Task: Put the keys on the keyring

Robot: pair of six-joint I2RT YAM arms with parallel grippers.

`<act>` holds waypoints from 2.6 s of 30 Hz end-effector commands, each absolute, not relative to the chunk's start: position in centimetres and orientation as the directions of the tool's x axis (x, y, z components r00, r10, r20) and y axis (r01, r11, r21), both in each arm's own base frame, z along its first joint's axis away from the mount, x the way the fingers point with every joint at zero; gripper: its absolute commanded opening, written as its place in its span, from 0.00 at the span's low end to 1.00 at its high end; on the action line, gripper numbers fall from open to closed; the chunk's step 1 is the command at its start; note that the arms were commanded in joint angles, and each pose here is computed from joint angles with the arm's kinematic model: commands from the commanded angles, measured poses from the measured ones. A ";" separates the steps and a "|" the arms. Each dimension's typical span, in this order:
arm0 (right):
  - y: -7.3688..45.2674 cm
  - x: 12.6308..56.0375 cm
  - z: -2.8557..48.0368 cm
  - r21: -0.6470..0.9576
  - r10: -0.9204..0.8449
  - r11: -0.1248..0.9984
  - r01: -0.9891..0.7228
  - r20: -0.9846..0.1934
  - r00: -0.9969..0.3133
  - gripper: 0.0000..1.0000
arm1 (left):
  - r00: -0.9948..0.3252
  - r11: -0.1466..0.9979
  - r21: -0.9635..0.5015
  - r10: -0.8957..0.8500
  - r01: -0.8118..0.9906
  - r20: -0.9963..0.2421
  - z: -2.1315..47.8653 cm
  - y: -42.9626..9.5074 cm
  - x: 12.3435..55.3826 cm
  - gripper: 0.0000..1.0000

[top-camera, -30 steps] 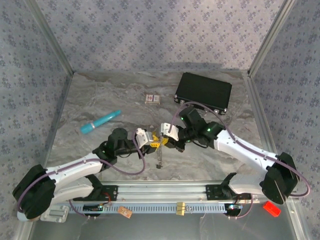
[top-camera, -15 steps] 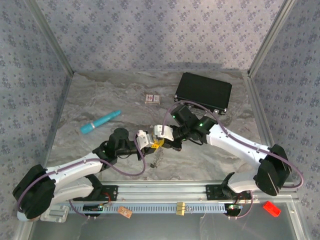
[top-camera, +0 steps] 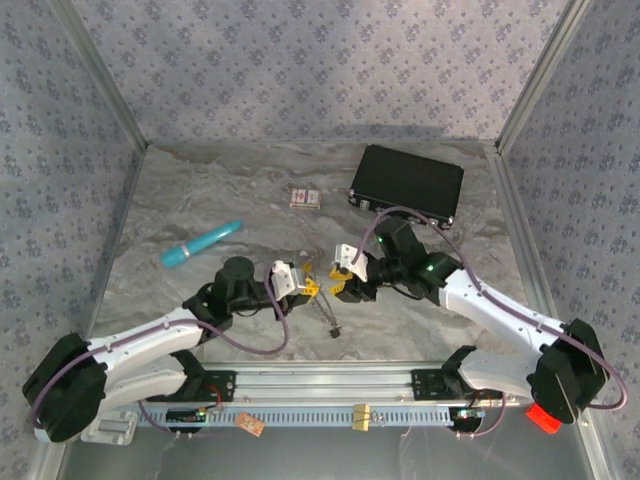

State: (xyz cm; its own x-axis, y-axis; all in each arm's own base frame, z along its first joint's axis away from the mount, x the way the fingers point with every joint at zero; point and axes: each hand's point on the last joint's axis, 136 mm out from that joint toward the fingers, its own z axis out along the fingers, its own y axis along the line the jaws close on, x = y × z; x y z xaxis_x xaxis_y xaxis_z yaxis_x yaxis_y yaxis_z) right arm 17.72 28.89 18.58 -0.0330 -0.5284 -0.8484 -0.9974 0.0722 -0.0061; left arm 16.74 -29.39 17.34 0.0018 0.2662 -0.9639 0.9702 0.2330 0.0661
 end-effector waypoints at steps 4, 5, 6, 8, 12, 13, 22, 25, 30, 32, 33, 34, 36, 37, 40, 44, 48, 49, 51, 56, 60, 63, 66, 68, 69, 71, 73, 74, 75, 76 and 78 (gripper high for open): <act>30.3 17.5 18.6 -0.042 -0.517 0.048 -0.998 -0.856 0.011 0.32 | 0.139 0.173 0.179 0.221 0.969 -0.965 18.9 -29.8 15.5 0.00; 30.4 17.5 18.7 -0.046 -0.514 0.045 -0.998 -0.858 0.016 0.31 | 0.143 0.171 0.183 0.220 0.968 -0.965 18.9 -29.9 15.4 0.00; 30.5 17.4 18.8 -0.049 -0.511 0.042 -0.998 -0.860 0.021 0.30 | 0.145 0.169 0.184 0.219 0.968 -0.965 18.9 -29.9 15.4 0.00; 30.6 17.3 18.7 -0.057 -0.513 0.035 -0.998 -0.858 0.031 0.29 | 0.145 0.167 0.184 0.220 0.969 -0.965 18.9 -29.9 15.3 0.00; 30.6 17.1 18.5 -0.065 -0.524 0.019 -0.998 -0.851 0.045 0.24 | 0.155 0.165 0.193 0.216 0.967 -0.964 18.9 -29.9 15.3 0.00; 30.6 16.9 18.3 -0.062 -0.526 0.013 -0.998 -0.849 0.045 0.24 | 0.155 0.164 0.193 0.218 0.967 -0.964 18.8 -29.9 15.3 0.00; 28.8 17.4 16.8 -0.125 -0.578 0.065 -0.990 -0.814 0.065 0.30 | 0.206 0.166 0.249 0.235 0.954 -0.950 18.9 -29.7 15.1 0.00; 27.9 18.6 16.1 -0.191 -0.601 0.146 -0.971 -0.796 0.066 0.30 | 0.300 0.182 0.362 0.295 0.914 -0.907 18.4 -29.7 15.2 0.00; 27.3 19.5 16.3 -0.206 -0.586 0.225 -0.952 -0.810 0.037 0.29 | 0.415 0.195 0.497 0.344 0.846 -0.842 18.3 -29.5 15.4 0.00; 27.3 19.2 16.3 -0.198 -0.579 0.225 -0.954 -0.814 0.032 0.29 | 0.443 0.195 0.528 0.352 0.827 -0.824 18.4 -29.5 15.4 0.00; 27.3 19.2 16.2 -0.193 -0.579 0.225 -0.955 -0.815 0.029 0.29 | 0.454 0.194 0.540 0.357 0.819 -0.816 18.4 -29.5 15.4 0.00; 27.3 19.1 16.1 -0.191 -0.581 0.221 -0.956 -0.814 0.028 0.29 | 0.465 0.191 0.553 0.362 0.811 -0.808 18.4 -29.5 15.3 0.00; 27.3 19.0 16.2 -0.189 -0.579 0.222 -0.957 -0.815 0.027 0.29 | 0.477 0.190 0.565 0.366 0.803 -0.799 18.4 -29.5 15.3 0.00; 27.3 19.0 16.2 -0.188 -0.577 0.219 -0.957 -0.817 0.028 0.29 | 0.480 0.190 0.568 0.364 0.801 -0.798 18.5 -29.5 15.3 0.00; 27.3 18.9 16.4 -0.187 -0.572 0.216 -0.958 -0.819 0.031 0.29 | 0.485 0.190 0.572 0.361 0.798 -0.797 18.6 -29.5 15.3 0.00; 27.6 18.5 16.6 -0.176 -0.563 0.194 -0.965 -0.826 0.037 0.29 | 0.480 0.188 0.566 0.361 0.802 -0.800 18.5 -29.5 15.2 0.00; 28.1 17.6 16.9 -0.153 -0.550 0.150 -0.977 -0.834 0.046 0.29 | 0.466 0.192 0.553 0.360 0.811 -0.809 18.4 -29.5 15.2 0.00; 28.2 17.5 17.0 -0.152 -0.548 0.142 -0.978 -0.835 0.051 0.29 | 0.454 0.199 0.542 0.359 0.816 -0.815 18.4 -29.5 15.2 0.00; 28.4 17.6 17.2 -0.153 -0.543 0.142 -0.978 -0.838 0.052 0.29 | 0.422 0.215 0.516 0.363 0.829 -0.830 18.4 -29.4 15.4 0.00; 28.5 18.0 17.6 -0.153 -0.522 0.157 -0.976 -0.851 0.050 0.28 | 0.295 0.304 0.414 0.368 0.858 -0.882 18.5 -29.1 16.5 0.00; 28.6 18.2 17.8 -0.146 -0.515 0.169 -0.975 -0.856 0.040 0.28 | 0.172 0.380 0.305 0.347 0.873 -0.922 18.4 -28.3 17.5 0.00; 28.5 19.5 18.2 -0.134 -0.504 0.241 -0.961 -0.864 -0.006 0.27 | 0.102 0.443 0.255 0.341 0.860 -0.935 18.3 -27.3 18.4 0.00; 28.3 21.1 18.5 -0.105 -0.479 0.330 -0.938 -0.875 -0.070 0.28 | 0.055 0.488 0.231 0.348 0.841 -0.936 18.1 -26.1 19.0 0.00; 28.1 22.4 18.1 -0.093 -0.473 0.397 -0.913 -0.873 -0.116 0.28 | 0.028 0.529 0.217 0.342 0.821 -0.939 18.0 -25.1 19.5 0.00; 28.1 23.2 17.8 -0.082 -0.472 0.436 -0.896 -0.869 -0.150 0.29 | 0.015 0.556 0.211 0.335 0.804 -0.942 18.1 -24.5 19.8 0.00; 28.1 24.5 17.2 -0.046 -0.471 0.499 -0.865 -0.852 -0.226 0.30 | -0.007 0.606 0.198 0.320 0.770 -0.948 18.2 -23.2 20.3 0.00; 28.4 25.6 16.5 0.014 -0.467 0.560 -0.829 -0.820 -0.330 0.30 | -0.029 0.660 0.184 0.298 0.729 -0.954 18.4 -21.6 20.7 0.00; 28.7 26.1 16.2 0.040 -0.464 0.580 -0.814 -0.805 -0.370 0.31 | -0.035 0.682 0.177 0.285 0.710 -0.958 18.6 -21.0 20.9 0.00; 29.0 26.6 15.8 0.069 -0.460 0.603 -0.795 -0.783 -0.418 0.31 | -0.046 0.706 0.168 0.273 0.688 -0.961 18.6 -20.2 21.1 0.00; 29.4 26.9 15.2 0.099 -0.463 0.620 -0.778 -0.755 -0.465 0.31 | -0.054 0.728 0.160 0.261 0.667 -0.964 18.7 -19.4 21.2 0.00; 30.1 27.6 14.1 0.156 -0.460 0.657 -0.738 -0.693 -0.555 0.31 | -0.064 0.758 0.150 0.245 0.634 -0.967 18.8 -18.3 21.3 0.00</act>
State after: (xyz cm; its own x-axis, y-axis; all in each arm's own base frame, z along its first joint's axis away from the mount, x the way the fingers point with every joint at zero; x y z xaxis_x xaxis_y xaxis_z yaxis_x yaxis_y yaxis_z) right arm 26.62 30.05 15.09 -0.3872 -0.5017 -0.7735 -0.8332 0.5497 0.0605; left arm 20.70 -20.09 18.60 -0.0206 0.2877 -0.9575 0.7019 0.6862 0.1911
